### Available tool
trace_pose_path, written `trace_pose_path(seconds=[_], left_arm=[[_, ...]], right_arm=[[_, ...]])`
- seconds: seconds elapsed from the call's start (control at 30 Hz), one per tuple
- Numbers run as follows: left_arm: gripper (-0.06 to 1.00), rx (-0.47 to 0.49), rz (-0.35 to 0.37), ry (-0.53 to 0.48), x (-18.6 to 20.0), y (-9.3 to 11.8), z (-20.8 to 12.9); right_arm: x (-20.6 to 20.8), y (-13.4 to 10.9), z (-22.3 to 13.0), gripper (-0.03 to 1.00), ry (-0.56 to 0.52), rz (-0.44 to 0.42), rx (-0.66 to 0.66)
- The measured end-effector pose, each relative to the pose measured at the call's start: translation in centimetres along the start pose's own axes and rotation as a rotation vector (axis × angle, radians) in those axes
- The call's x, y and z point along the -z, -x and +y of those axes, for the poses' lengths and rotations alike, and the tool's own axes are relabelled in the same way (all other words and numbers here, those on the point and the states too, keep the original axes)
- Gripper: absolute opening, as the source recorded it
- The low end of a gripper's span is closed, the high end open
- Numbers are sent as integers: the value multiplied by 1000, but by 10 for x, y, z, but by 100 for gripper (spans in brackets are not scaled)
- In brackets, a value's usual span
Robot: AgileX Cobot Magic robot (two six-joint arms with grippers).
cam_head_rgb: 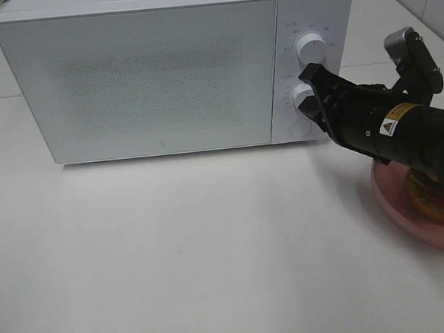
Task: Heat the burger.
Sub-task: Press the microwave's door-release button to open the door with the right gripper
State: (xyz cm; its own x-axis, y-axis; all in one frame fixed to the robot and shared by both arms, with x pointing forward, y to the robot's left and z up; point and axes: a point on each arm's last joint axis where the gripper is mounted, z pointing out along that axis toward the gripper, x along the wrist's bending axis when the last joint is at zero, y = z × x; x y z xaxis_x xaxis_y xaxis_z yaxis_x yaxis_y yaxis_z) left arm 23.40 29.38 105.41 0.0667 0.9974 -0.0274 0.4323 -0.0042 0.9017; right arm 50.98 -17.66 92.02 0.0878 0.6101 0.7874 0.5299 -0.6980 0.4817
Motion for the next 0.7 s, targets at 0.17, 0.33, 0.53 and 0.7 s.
trace_pose_path(seconds=[0.17, 0.33, 0.53, 0.7], left_arm=[[0, 0, 0, 0, 0, 0, 0], [0, 0, 0, 0, 0, 0, 0], [0, 0, 0, 0, 0, 0, 0], [0, 0, 0, 0, 0, 0, 0]], right_arm=[[0, -1, -1, 2, -12, 7, -93], [0, -2, -4, 0, -45, 21, -160], [0, -3, -5, 0, -55, 25, -177], [-4, 5, -6, 0, -37, -6, -222]])
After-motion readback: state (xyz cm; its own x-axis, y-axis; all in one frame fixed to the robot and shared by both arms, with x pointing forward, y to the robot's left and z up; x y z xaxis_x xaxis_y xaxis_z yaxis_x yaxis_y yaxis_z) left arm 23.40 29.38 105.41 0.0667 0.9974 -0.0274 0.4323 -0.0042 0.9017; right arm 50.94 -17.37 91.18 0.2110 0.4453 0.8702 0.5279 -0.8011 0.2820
